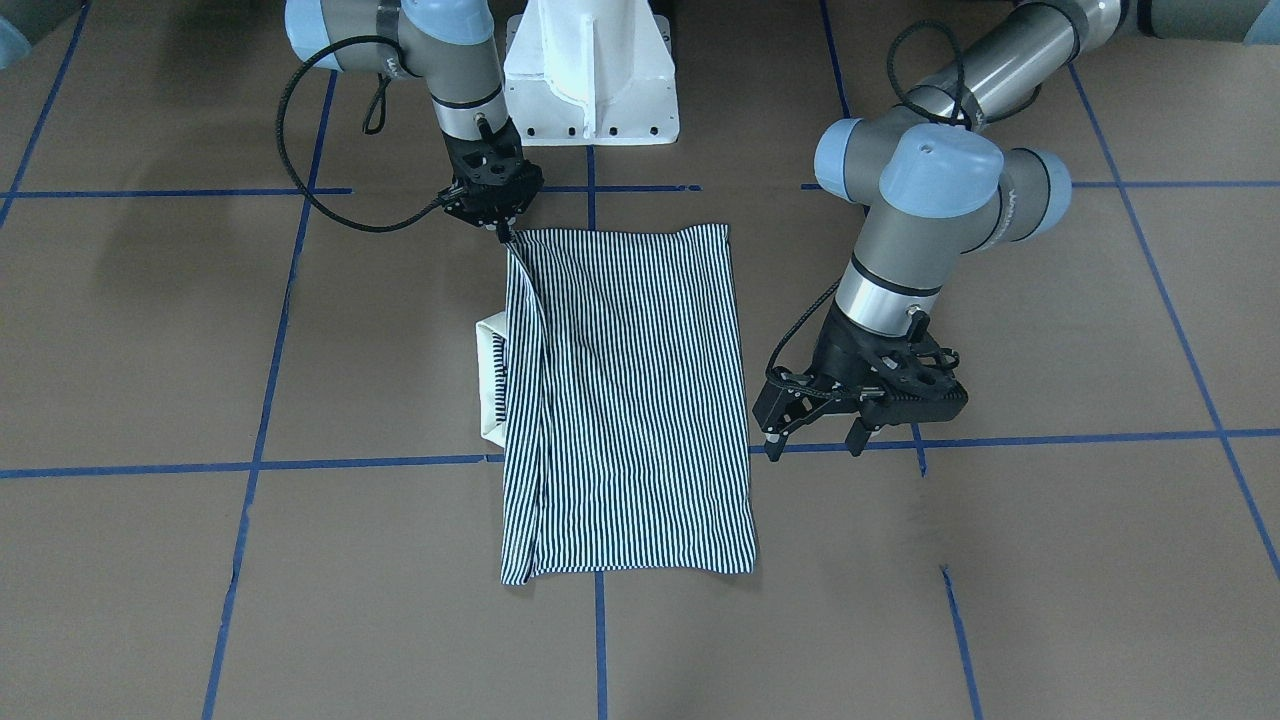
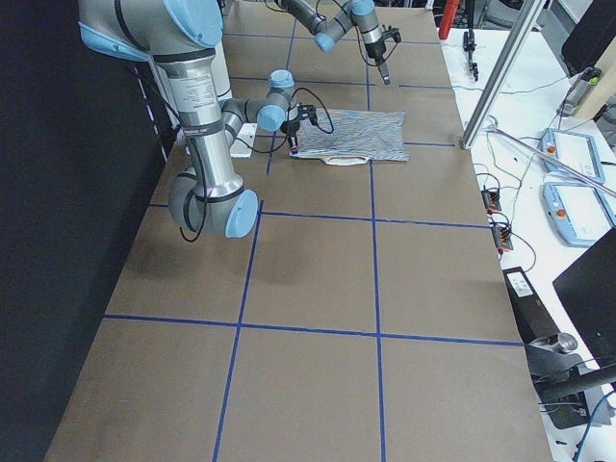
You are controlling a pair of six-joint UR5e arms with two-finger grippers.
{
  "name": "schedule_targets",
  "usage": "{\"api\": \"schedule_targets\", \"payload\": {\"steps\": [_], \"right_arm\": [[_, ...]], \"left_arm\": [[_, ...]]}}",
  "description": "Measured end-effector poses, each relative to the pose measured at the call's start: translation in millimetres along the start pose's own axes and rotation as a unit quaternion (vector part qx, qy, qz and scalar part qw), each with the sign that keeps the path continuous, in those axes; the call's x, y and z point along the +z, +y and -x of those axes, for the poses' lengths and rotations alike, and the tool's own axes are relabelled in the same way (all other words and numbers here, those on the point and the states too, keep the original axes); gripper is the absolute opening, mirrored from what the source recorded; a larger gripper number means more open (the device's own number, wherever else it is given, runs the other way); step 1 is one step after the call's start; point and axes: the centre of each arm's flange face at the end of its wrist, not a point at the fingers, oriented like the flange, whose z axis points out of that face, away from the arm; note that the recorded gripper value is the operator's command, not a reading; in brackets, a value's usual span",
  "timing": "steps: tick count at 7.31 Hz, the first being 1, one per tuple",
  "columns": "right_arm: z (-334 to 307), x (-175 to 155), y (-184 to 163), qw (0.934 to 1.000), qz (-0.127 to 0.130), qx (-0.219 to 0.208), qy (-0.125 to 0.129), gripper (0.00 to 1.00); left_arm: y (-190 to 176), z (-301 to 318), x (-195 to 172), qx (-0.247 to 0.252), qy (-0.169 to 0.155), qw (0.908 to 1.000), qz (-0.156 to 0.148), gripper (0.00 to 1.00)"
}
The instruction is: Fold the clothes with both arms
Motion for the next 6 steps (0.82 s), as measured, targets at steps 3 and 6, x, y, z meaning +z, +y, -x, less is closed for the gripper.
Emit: {"api": "schedule_targets", "payload": {"steps": [3, 6], "right_arm": [[-5.2, 4.0, 0.7, 0.9992, 0.005, 0.039, 0.003, 1.00], [-22.1, -3.9, -34.7, 0.9997, -0.015, 0.015, 0.013, 1.00]], "left_arm": [[-0.3, 2.8, 5.3, 0.002, -0.005, 1.0000, 0.002, 1.00], [-0.6, 1.7, 5.1, 0.004, -0.004, 1.0000, 0.002, 1.00]]}}
